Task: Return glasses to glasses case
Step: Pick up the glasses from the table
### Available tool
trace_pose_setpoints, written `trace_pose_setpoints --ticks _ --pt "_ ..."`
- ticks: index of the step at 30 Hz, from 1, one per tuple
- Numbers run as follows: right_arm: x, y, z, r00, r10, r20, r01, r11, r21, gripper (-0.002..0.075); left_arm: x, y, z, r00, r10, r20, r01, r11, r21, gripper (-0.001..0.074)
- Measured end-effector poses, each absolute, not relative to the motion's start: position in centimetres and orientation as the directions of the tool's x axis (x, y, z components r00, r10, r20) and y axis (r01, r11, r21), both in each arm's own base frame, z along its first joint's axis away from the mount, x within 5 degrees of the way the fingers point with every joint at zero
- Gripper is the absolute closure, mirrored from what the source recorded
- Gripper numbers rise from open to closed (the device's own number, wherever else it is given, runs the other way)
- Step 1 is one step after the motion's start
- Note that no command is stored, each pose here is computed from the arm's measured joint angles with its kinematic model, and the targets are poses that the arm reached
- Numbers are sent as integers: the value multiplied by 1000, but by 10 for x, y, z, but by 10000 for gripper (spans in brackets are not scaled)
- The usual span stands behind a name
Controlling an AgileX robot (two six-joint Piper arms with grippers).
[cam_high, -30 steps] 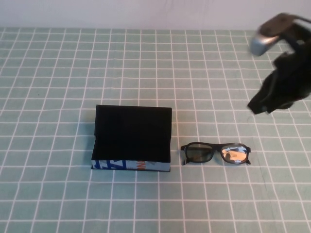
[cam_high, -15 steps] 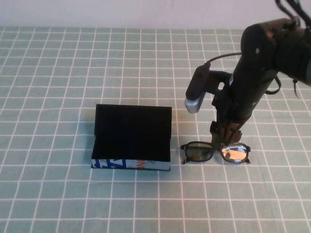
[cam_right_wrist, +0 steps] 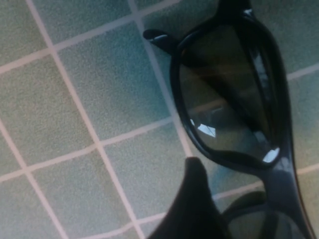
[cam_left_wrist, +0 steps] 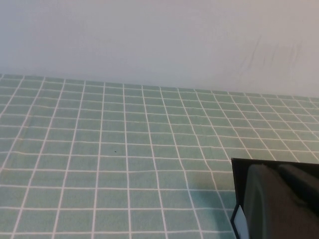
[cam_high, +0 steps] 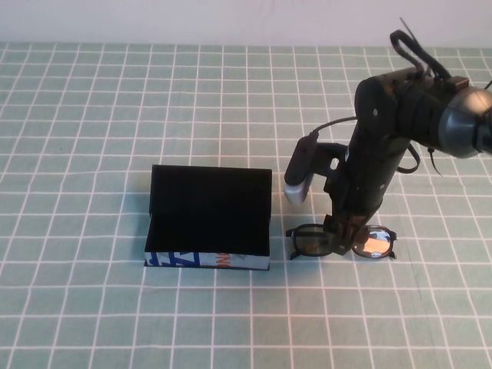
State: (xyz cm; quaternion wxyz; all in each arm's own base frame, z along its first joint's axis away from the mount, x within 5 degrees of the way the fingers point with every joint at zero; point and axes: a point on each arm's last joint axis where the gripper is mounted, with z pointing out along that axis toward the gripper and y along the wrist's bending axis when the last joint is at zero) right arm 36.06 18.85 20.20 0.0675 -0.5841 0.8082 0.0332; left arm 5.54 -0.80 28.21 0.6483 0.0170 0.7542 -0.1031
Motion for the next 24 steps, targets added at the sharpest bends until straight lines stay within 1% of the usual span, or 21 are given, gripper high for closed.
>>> trace_pose_setpoints --ticks 2,4,7,10,14,15,18,24 --pt "361 189 198 -310 -940 -141 -949 315 -18 243 55 -8 282 -159 -108 -981 159 978 -133 733" --pt "362 189 196 -310 -941 -138 -949 315 -15 260 55 -8 282 -159 -108 -981 159 978 -133 733" --pt "362 190 195 -313 -939 -141 -948 318 -9 331 55 -8 282 -161 -108 -981 159 978 -133 733" --pt "361 191 194 -331 -931 -157 -943 332 16 451 55 -8 282 -161 -108 -981 159 978 -133 734" --pt "362 185 194 -349 -926 -147 -937 347 39 641 55 -8 281 -169 -106 -980 156 979 -133 734" --pt "362 183 194 -355 -924 -143 -935 352 46 669 55 -8 281 -171 -106 -980 156 979 -133 734" --pt "362 181 196 -367 -918 -149 -930 362 62 704 55 -8 280 -183 -104 -978 152 979 -132 734" --pt "363 182 204 -367 -919 -145 -930 359 80 718 55 -7 279 -193 -102 -976 149 980 -132 734"
